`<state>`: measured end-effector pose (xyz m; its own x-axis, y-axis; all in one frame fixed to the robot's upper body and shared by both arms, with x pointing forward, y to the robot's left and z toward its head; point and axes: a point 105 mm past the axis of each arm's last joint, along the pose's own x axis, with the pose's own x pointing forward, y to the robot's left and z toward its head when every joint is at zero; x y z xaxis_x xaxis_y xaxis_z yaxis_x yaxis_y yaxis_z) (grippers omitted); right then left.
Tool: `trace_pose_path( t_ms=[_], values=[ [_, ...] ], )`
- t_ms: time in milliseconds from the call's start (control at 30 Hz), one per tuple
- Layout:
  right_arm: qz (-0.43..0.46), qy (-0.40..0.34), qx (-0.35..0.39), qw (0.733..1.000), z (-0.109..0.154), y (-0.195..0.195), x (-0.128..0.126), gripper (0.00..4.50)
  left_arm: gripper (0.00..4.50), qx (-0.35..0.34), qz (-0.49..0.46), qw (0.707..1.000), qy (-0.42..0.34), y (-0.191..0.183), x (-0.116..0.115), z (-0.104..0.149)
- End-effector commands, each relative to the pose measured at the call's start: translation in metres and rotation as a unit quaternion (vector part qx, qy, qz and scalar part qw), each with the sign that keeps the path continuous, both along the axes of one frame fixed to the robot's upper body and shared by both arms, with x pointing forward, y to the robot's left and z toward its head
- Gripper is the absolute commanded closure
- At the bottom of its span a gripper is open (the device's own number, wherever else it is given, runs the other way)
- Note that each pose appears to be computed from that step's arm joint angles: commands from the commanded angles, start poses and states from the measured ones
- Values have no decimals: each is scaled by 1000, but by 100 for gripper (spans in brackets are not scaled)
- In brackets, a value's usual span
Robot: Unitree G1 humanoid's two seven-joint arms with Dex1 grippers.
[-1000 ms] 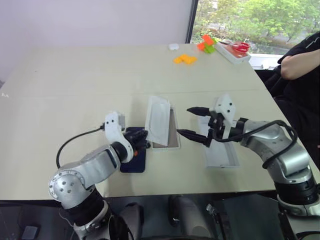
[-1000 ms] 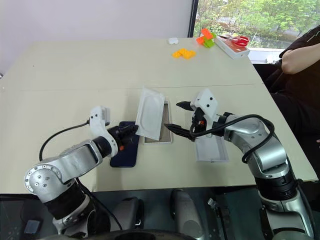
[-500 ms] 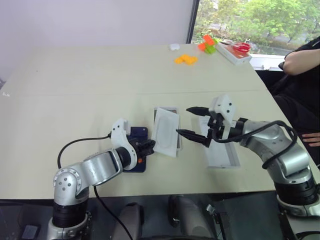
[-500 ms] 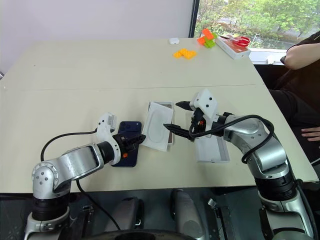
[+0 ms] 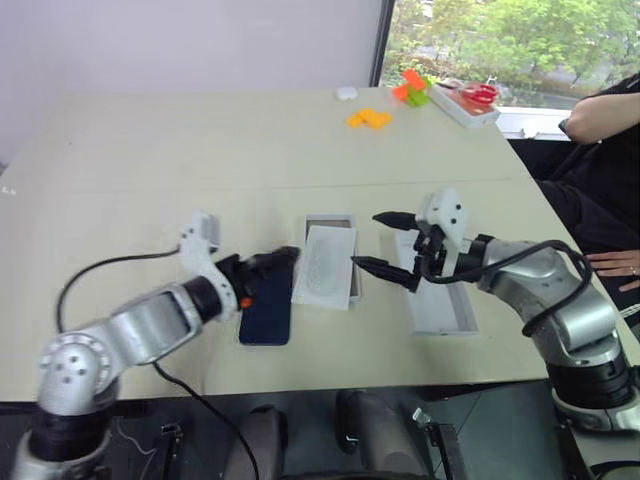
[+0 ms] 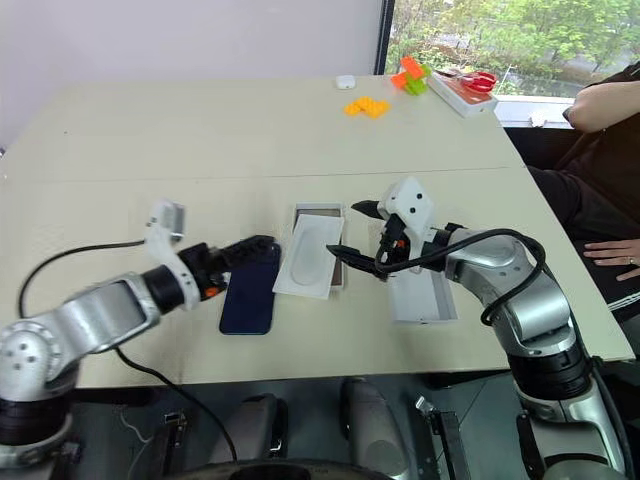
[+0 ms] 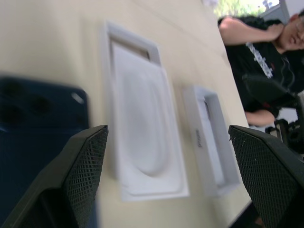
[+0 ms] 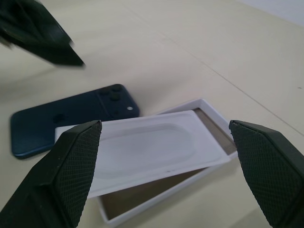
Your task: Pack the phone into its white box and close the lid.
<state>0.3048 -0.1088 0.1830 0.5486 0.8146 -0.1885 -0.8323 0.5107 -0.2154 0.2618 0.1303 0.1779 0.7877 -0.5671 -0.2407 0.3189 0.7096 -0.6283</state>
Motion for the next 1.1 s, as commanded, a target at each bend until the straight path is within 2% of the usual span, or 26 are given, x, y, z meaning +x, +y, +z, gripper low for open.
trace_pose_path(
  t_ms=[33, 200, 233, 267, 333, 467, 600, 833, 1100],
  values=[
    [8, -3, 0, 1000, 6, 13, 5, 85, 21, 136, 14, 985, -106, 36, 5, 10],
    [-7, 8, -34, 999, -5, 37, 18, 328, 21, 230, -16, 960, -161, 64, 0, 2],
    [-19, 5, -43, 999, -7, 42, 23, 387, 21, 239, -30, 956, -169, 67, -4, 0],
    [-23, 4, -50, 998, -9, 45, 26, 428, 21, 242, -47, 954, -172, 67, -8, -4],
    [-20, 9, -69, 997, -14, 51, 27, 428, 21, 246, -77, 951, -171, 67, -15, -10],
    [-42, 10, -133, 990, -26, 52, 35, 428, 21, 286, -163, 924, -193, 60, -37, -23],
    [-64, 46, -179, 981, -41, 51, 44, 428, 21, 298, -202, 910, -207, 56, -48, -31],
    [-100, 62, -201, 973, -53, 46, 61, 428, 21, 281, -241, 903, -217, 42, -60, -37],
    [-124, 49, -189, 973, -51, 50, 81, 428, 21, 268, -235, 908, -220, 34, -57, -38]
  ],
)
